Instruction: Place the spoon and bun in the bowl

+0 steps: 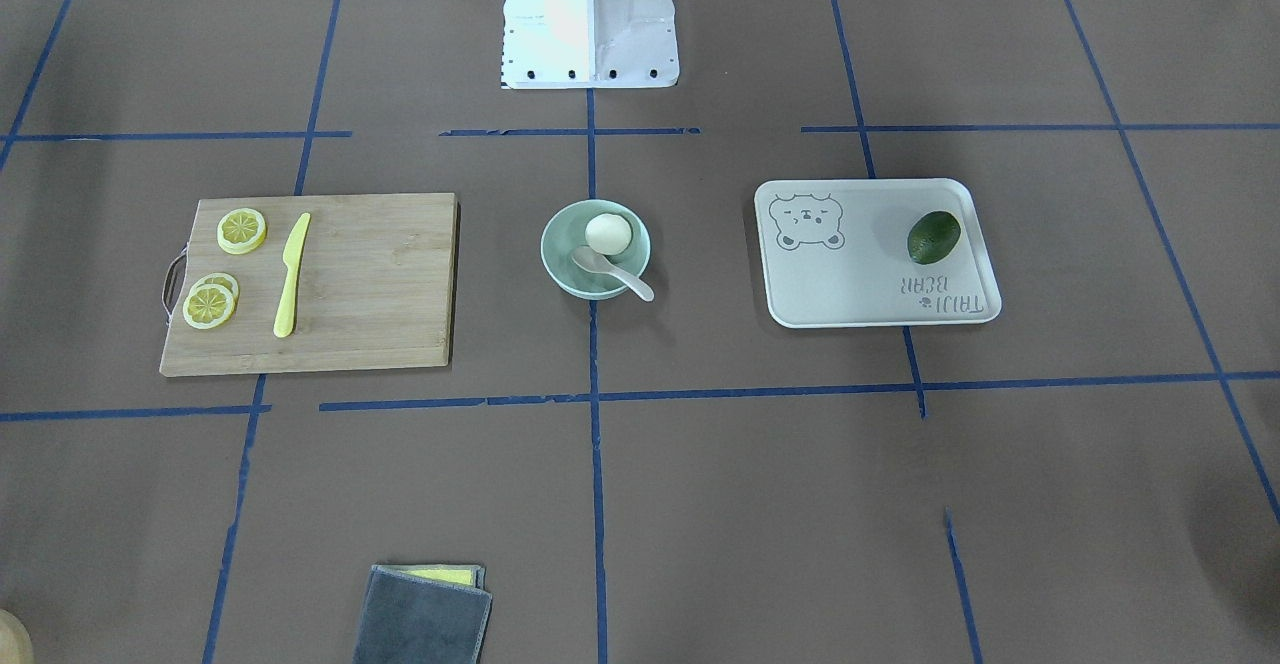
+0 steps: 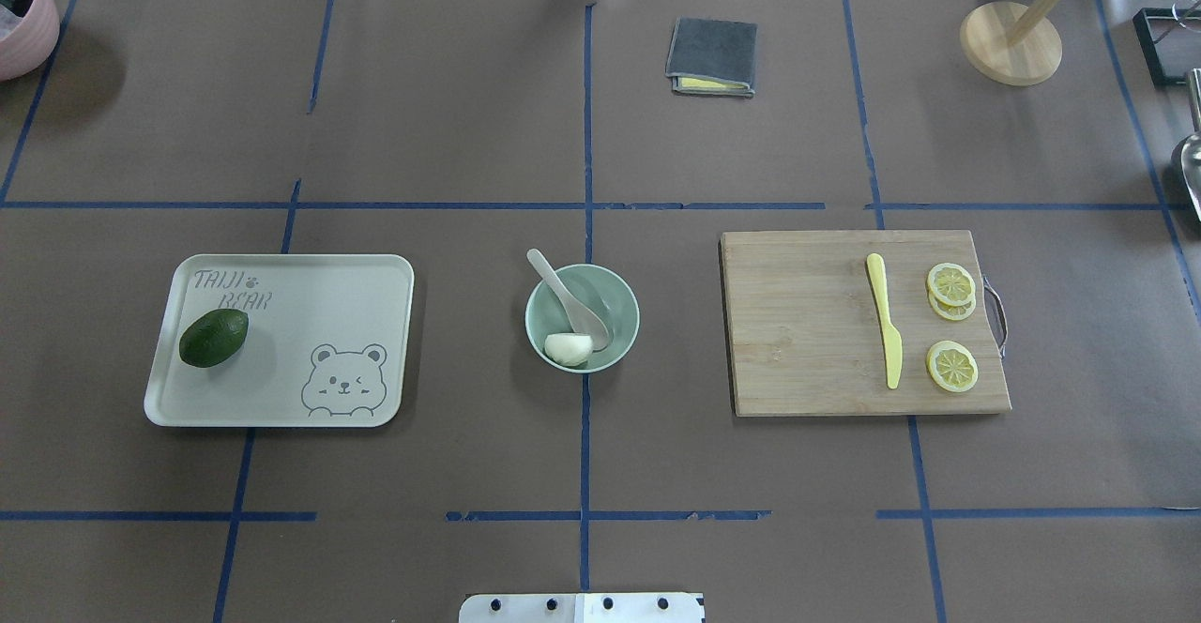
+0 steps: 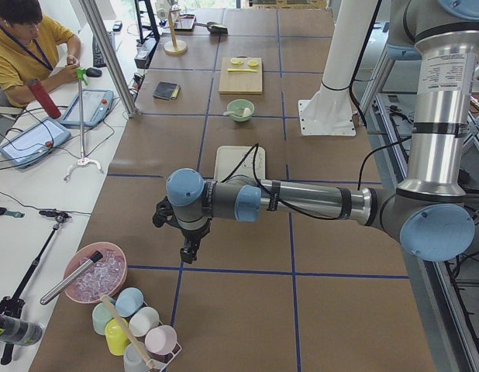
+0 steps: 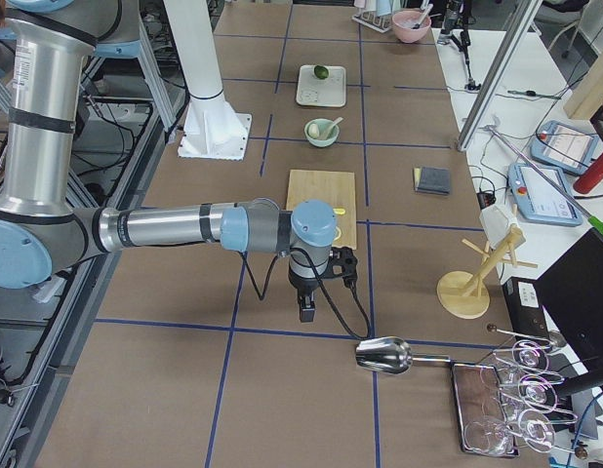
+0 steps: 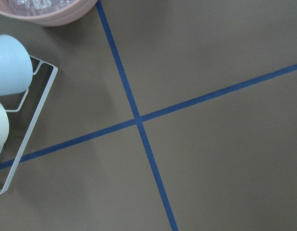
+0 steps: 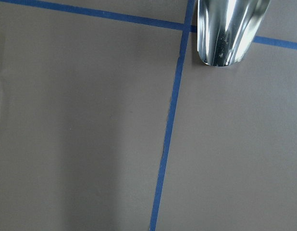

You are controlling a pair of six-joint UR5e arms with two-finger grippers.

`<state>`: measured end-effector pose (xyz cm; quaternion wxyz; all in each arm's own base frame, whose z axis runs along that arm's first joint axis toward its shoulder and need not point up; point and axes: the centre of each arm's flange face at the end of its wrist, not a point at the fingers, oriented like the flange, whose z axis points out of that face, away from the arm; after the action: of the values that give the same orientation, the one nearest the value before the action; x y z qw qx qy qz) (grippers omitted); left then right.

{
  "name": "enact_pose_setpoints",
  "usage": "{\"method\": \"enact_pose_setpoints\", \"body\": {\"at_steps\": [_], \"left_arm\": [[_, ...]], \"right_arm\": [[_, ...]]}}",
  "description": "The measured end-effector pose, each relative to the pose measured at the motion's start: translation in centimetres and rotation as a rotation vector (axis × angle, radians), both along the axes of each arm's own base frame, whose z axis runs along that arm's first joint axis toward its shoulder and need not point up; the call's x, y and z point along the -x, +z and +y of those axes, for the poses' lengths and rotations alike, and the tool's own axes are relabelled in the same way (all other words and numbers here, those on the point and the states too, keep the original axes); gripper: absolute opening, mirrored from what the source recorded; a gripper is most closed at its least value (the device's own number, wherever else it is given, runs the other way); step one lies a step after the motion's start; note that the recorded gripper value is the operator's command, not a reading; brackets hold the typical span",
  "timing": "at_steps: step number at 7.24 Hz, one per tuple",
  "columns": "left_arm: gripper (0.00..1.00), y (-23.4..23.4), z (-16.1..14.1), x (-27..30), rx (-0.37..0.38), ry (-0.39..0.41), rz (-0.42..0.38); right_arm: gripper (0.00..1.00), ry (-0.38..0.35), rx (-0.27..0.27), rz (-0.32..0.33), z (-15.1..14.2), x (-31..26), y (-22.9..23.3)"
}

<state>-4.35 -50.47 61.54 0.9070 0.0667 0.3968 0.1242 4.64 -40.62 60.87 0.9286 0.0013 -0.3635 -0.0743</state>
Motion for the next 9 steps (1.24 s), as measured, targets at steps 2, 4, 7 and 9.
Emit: {"method": "enact_pose_setpoints", "body": {"at_steps": [2,4,7,9], "left_arm": [[1.0,0.45,0.31,-0.23,0.077,-0.023,0.038],[1.0,0.28,0.09,-0.32,0.104,-0.043,0.05],[1.0,-0.03,0.03,-0.3,0.137,-0.078,0.045],[1.0,0.28,0.22,-0.18,0.14,-0.081,0.027]], "right_arm": [[1.0,0.028,0.024,0.003,-0.11,0.03,-0.07],[1.0,0.04,0.032,0.002,-0.16,0.07,-0.19],[1.0,0.043,0.032,0.003,-0.24,0.07,-0.29],[1.0,0.043,0.03,0.002,-0.28,0.08,-0.39]]}}
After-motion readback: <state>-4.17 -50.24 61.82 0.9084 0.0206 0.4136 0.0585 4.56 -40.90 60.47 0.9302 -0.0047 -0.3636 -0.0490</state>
